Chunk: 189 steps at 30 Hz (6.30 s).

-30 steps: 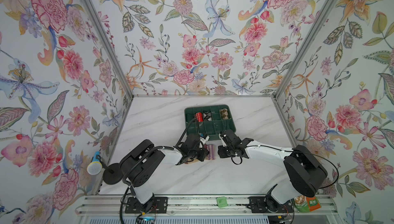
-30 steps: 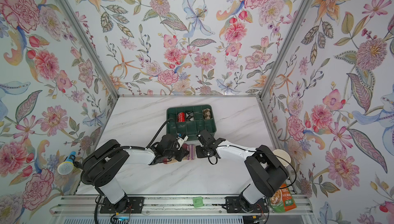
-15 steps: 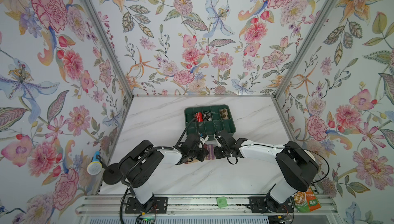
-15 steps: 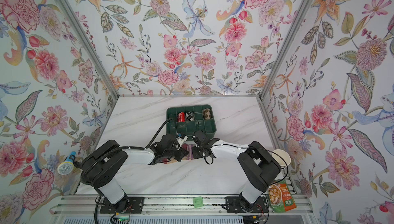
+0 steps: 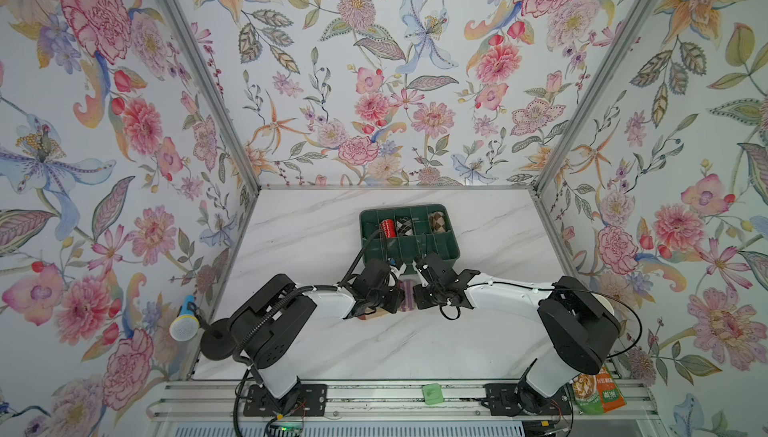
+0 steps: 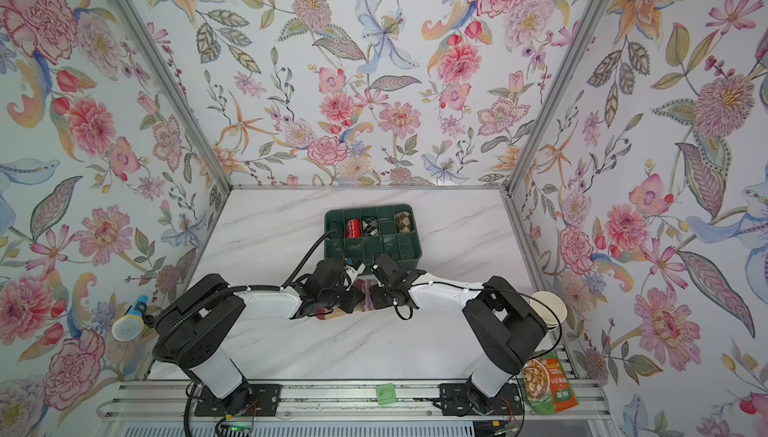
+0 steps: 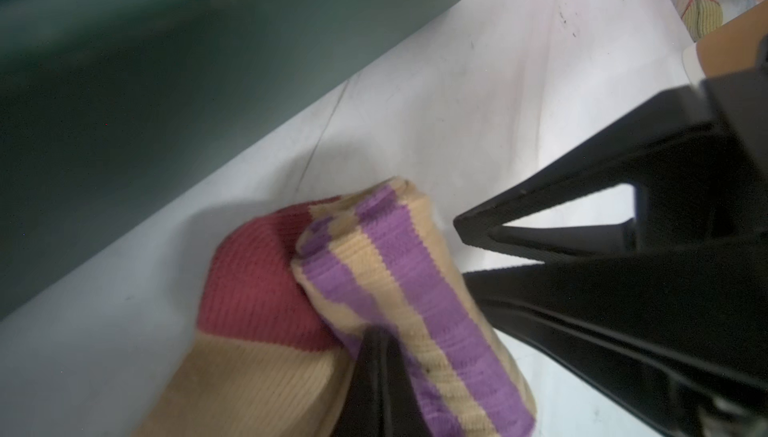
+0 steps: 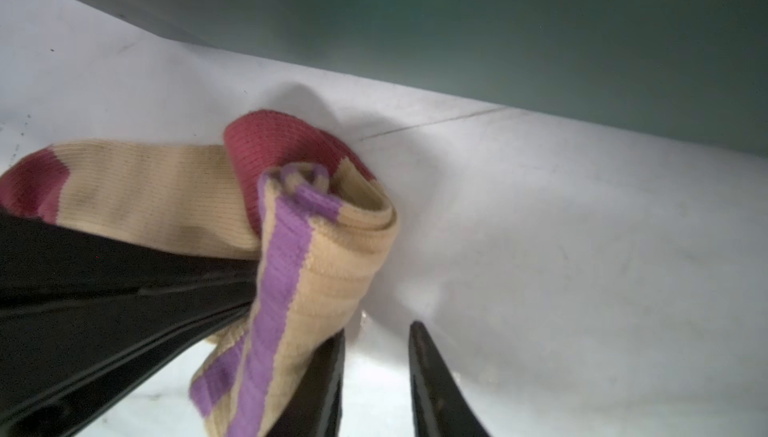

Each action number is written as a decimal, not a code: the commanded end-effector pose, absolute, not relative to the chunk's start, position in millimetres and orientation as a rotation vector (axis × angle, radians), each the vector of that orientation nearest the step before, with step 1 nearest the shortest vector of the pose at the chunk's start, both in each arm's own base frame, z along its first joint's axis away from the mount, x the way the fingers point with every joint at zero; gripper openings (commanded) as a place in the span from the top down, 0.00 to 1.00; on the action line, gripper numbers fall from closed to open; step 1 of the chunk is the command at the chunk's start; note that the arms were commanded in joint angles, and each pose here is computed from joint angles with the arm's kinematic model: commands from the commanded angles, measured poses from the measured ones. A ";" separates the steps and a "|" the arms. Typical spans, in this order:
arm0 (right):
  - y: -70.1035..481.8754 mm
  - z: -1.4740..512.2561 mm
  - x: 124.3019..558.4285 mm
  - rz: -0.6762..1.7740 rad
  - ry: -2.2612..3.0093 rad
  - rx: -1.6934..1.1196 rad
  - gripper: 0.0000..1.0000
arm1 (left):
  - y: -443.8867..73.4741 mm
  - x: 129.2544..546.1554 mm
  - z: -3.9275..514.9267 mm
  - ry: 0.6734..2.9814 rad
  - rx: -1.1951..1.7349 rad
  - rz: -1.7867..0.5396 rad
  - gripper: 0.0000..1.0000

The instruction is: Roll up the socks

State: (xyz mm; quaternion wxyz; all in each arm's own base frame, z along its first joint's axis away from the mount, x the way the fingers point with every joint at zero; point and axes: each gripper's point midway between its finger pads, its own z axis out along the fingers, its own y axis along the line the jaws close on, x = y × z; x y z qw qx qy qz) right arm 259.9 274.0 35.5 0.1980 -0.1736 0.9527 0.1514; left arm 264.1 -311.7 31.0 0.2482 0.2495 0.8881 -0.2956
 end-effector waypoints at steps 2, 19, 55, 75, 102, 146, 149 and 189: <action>289.3 44.3 265.9 0.449 2.625 -0.528 0.71 | -309.1 269.7 41.8 2.409 0.713 -0.738 0.96; 316.1 52.2 263.7 0.581 2.590 -0.588 0.70 | -295.5 265.7 28.6 2.457 0.715 -0.716 0.88; 332.3 36.5 257.5 1.082 2.527 -0.425 0.53 | -305.4 236.6 29.2 2.371 0.546 -1.201 0.91; 334.6 20.3 254.3 1.099 2.570 -0.390 0.54 | -336.8 224.6 48.3 2.261 0.496 -1.462 0.92; 310.3 1.0 236.5 0.605 2.780 -0.659 1.00 | -303.7 221.8 -8.8 2.521 0.630 -1.065 0.85; 322.8 8.2 241.4 0.491 2.777 -0.740 0.96 | -269.2 255.9 47.9 2.392 0.558 -0.939 0.98; 323.4 9.4 241.1 0.496 2.775 -0.741 0.95 | -268.3 257.4 42.6 2.404 0.559 -0.920 0.99; 325.0 93.5 261.1 1.138 2.442 -0.455 0.80 | -256.2 245.8 -0.5 2.537 0.578 -0.796 1.00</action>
